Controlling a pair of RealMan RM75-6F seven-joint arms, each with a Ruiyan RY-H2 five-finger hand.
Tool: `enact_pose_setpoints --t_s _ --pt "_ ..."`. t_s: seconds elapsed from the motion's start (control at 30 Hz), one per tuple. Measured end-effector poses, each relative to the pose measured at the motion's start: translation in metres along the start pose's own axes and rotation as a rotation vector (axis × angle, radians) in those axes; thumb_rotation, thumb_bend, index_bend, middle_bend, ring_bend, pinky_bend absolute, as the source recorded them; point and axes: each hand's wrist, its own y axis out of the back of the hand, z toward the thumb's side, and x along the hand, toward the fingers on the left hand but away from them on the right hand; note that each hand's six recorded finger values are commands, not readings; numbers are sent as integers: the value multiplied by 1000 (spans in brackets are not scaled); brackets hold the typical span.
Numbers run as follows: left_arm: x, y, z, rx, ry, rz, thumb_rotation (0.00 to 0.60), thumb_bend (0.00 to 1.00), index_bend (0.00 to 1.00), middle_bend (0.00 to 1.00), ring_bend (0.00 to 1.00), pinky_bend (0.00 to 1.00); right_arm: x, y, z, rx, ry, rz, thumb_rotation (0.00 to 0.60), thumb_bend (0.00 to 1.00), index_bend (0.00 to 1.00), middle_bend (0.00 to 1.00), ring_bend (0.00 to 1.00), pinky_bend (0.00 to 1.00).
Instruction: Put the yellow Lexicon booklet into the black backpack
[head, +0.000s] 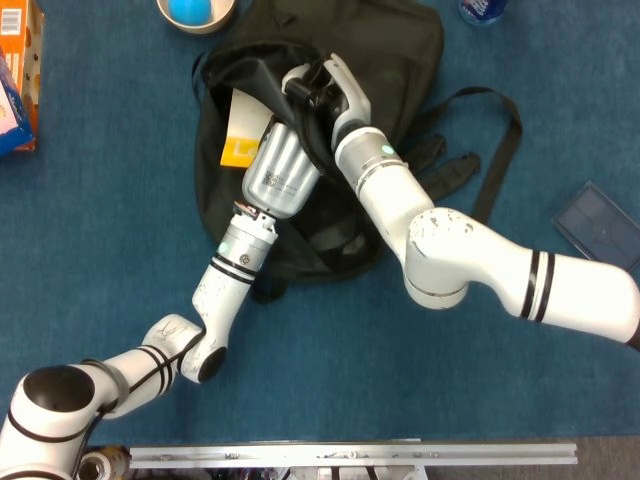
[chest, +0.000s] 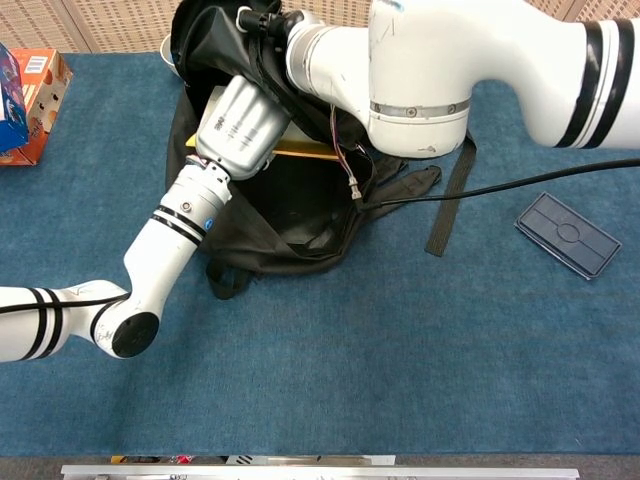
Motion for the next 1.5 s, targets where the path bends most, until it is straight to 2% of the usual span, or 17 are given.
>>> enact_pose_setpoints --t_s 0.1,0.23,0.37,0.53,0.7,0.97,1.37,1.5 --pt "-1 -2 0 4 5 -11 600 247 542 740 608 791 0 0 0 1 0 1 600 922 574 596 615 857" --pt "-3 -4 -2 -6 24 -28 600 147 416 628 546 791 -1 2 0 0 1 -2 600 922 574 596 615 857" --pt "-8 -3 -3 -34 48 -47 600 109 300 513 468 778 -2 4 0 0 2 -8 600 922 574 596 615 857" --pt "-16 1 -6 -62 73 -69 600 93 156 367 348 679 -3 5 0 1 -1 -6 600 922 574 596 615 857" --pt "-28 9 -12 -83 98 -101 600 92 61 286 269 578 -3 9 3 -1 3 -10 600 922 574 596 615 856" --pt "-57 17 -44 -63 132 -151 600 92 31 248 237 538 -1 18 3 10 2 -15 600 922 574 596 616 857" --pt "-104 13 -94 -50 188 -222 600 92 30 248 237 537 -1 29 -8 44 -18 -10 600 920 574 596 615 857" --pt "-114 13 -105 -45 198 -234 600 92 31 248 237 537 -1 28 -10 68 -18 4 600 891 574 590 592 849"
